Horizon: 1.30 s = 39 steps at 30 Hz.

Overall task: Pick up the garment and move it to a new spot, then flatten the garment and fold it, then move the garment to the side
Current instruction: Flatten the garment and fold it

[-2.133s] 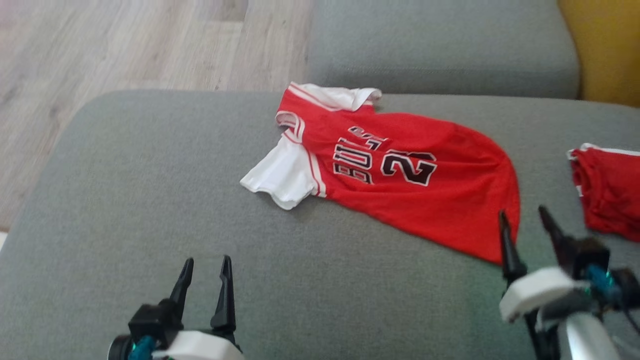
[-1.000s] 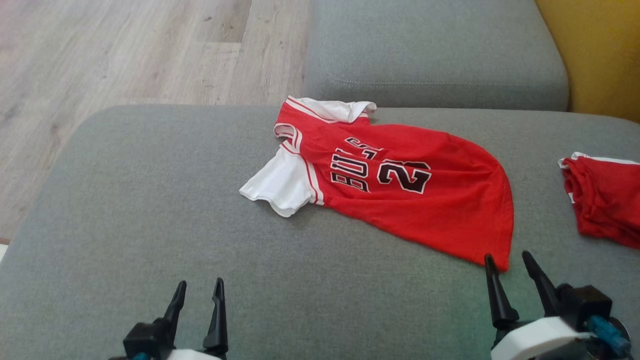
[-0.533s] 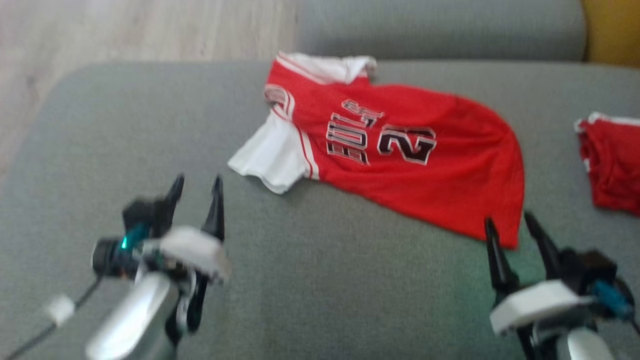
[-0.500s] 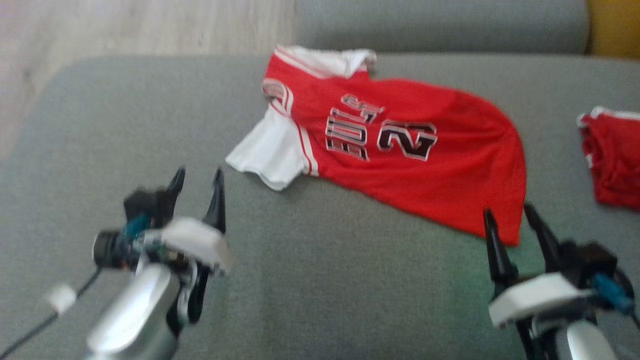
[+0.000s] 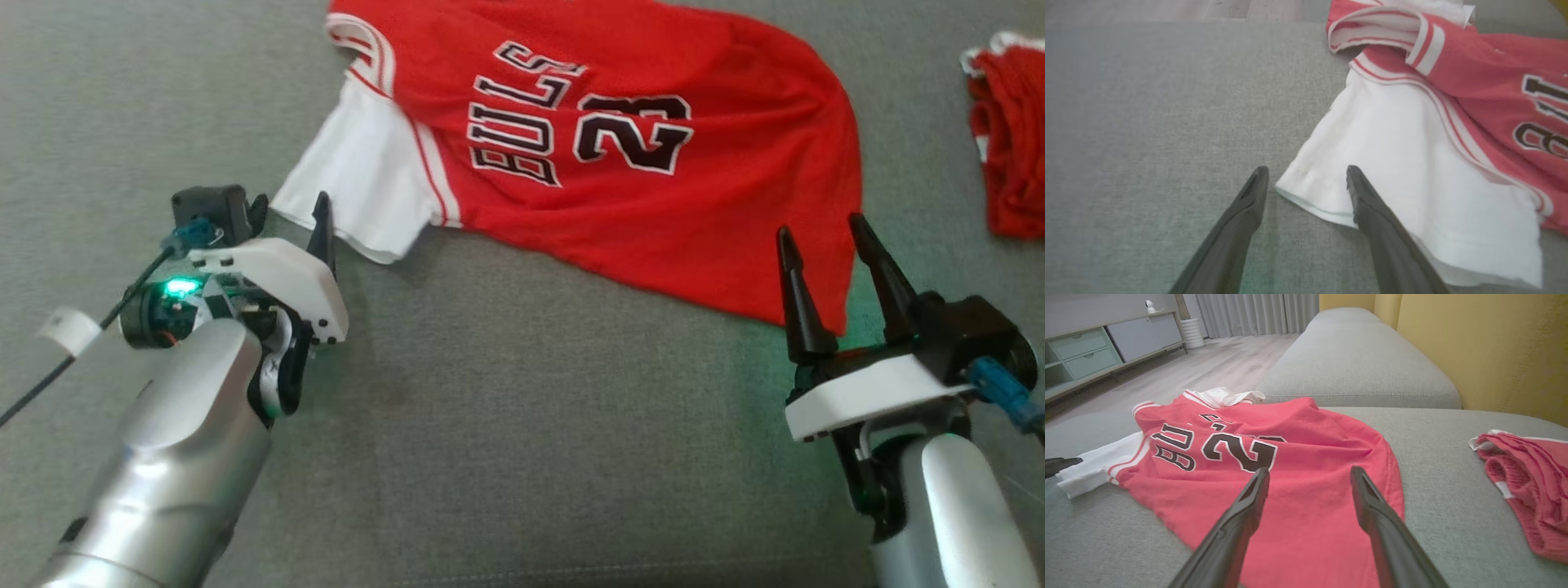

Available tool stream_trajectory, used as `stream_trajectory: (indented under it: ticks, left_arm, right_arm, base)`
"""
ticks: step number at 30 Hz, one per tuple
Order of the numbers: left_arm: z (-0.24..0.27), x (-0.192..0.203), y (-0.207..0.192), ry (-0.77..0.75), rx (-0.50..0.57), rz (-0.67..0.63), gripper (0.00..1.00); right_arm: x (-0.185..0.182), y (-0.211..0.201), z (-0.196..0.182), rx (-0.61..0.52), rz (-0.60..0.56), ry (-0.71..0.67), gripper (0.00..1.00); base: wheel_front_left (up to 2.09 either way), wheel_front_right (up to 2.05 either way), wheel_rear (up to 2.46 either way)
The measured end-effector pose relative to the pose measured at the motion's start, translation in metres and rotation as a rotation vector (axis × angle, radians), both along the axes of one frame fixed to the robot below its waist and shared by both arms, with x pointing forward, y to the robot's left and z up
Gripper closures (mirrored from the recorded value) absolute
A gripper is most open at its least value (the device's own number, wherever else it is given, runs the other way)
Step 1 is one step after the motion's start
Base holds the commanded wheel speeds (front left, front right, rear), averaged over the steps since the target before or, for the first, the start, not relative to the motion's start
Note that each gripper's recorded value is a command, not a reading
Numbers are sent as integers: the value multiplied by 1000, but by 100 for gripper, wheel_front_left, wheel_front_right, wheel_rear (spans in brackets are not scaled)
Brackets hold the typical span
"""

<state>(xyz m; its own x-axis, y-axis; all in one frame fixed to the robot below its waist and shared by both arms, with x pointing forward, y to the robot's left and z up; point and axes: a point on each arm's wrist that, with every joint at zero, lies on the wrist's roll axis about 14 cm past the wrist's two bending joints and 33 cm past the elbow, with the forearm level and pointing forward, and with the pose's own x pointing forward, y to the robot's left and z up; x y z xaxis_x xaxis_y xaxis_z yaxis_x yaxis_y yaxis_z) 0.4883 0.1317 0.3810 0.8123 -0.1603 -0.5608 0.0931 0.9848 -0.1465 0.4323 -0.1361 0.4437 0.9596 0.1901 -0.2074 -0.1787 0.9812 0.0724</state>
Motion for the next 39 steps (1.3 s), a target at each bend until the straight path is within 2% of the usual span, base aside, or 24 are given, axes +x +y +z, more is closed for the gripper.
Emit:
stream_trajectory:
  ticks: [7, 8, 9, 11, 16, 24, 31, 32, 33, 34, 35, 36, 37, 39]
  left_arm:
    - [-18, 9, -14, 58, -4, -60, 1]
    - [-18, 9, -14, 63, -3, -63, 35]
    - [-18, 8, -15, 68, -1, -65, 60]
    - [-18, 6, -16, 75, 1, -74, 100]
    - [-15, 0, -18, 66, -4, -87, 100]
    - [-3, -7, -10, 1, -18, -59, 100]
    - [10, -8, -8, -39, -23, -50, 100]
    - [10, -9, -8, -39, -23, -49, 100]
    - [10, -11, -6, -38, -21, -46, 100]
    - [10, -12, -5, -41, -20, -46, 100]
    - [11, -13, -4, -46, -18, -43, 100]
    - [11, -13, -4, -48, -17, -42, 100]
    - [16, -12, -5, -60, -21, -45, 100]
    - [21, -12, -6, -72, -24, -48, 100]
  right_arm:
    - [-2, -21, -15, -20, -57, 41, 0]
    - [-2, -22, -16, -23, -60, 44, 0]
    - [-2, -24, -17, -25, -65, 48, 0]
    - [-3, -31, -23, -33, -82, 74, 0]
    - [-13, -36, -50, -47, -93, 214, 0]
    - [-21, -35, -70, -40, -92, 311, 0]
    - [-41, -36, -86, -28, -96, 392, 0]
    - [-41, -34, -86, -22, -92, 395, 5]
    - [-41, -33, -85, -18, -90, 394, 18]
    - [-42, -32, -85, -13, -89, 394, 35]
    - [-42, -31, -85, -13, -85, 398, 57]
    - [-42, -30, -85, -13, -81, 400, 73]
    - [-44, -25, -86, -3, -71, 413, 100]
    - [-43, -24, -85, 6, -70, 410, 100]
  base:
    - [0, 0, 0]
    - [0, 0, 0]
    - [0, 0, 0]
    - [0, 0, 0]
    - [0, 0, 0]
    - [0, 0, 0]
    - [0, 0, 0]
    - [0, 0, 0]
    - [0, 0, 0]
    - [0, 0, 0]
    - [0, 0, 0]
    - [0, 0, 0]
    - [0, 0, 0]
    - [0, 0, 0]
